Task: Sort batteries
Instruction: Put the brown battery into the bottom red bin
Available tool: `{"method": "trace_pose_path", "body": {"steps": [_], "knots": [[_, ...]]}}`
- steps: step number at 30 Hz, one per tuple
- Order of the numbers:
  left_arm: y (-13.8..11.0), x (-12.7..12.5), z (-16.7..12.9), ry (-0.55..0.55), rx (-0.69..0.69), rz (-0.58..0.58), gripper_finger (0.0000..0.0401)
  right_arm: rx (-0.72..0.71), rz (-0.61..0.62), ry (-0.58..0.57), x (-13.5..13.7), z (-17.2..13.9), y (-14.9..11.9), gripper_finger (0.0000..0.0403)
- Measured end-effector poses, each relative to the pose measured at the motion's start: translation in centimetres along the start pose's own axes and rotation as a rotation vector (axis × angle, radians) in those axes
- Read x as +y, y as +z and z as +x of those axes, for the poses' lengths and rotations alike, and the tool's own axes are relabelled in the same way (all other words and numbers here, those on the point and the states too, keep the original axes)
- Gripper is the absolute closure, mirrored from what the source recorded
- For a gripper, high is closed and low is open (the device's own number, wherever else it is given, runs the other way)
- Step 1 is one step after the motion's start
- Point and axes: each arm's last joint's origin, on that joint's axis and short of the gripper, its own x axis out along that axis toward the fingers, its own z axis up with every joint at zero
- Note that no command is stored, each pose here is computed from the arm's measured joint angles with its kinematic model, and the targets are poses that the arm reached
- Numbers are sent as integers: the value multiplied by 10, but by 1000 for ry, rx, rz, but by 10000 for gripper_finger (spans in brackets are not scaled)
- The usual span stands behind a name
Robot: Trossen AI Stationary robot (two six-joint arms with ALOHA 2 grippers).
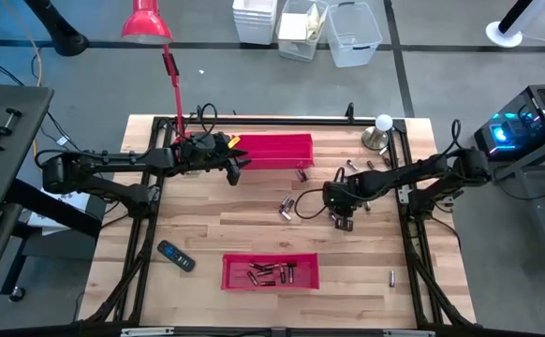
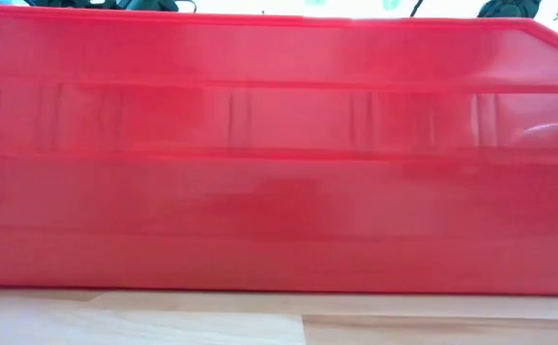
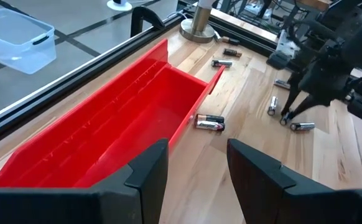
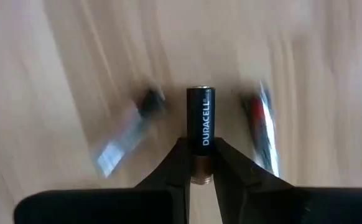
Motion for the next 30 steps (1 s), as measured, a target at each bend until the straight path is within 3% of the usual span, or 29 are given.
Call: {"method": "trace_pose_path", "body": {"steps": [2,7,14,22,30], "knots": [[0,0,0,2,-1,0,245,27,28,-41,-2,-10,-6,368],[0,0,0,3,3,1,245,-83,122,-94,-4,-46,-1,368],[0,0,0,3,2,11,245,-279,170,-13,13,-87,15,368],[1,1,0,-7,-9,106,245,-491,124,178,72,-111,51,368],[6,1,0,-149,-45,222,245,-437,90,237,143,-107,97,368]]}}
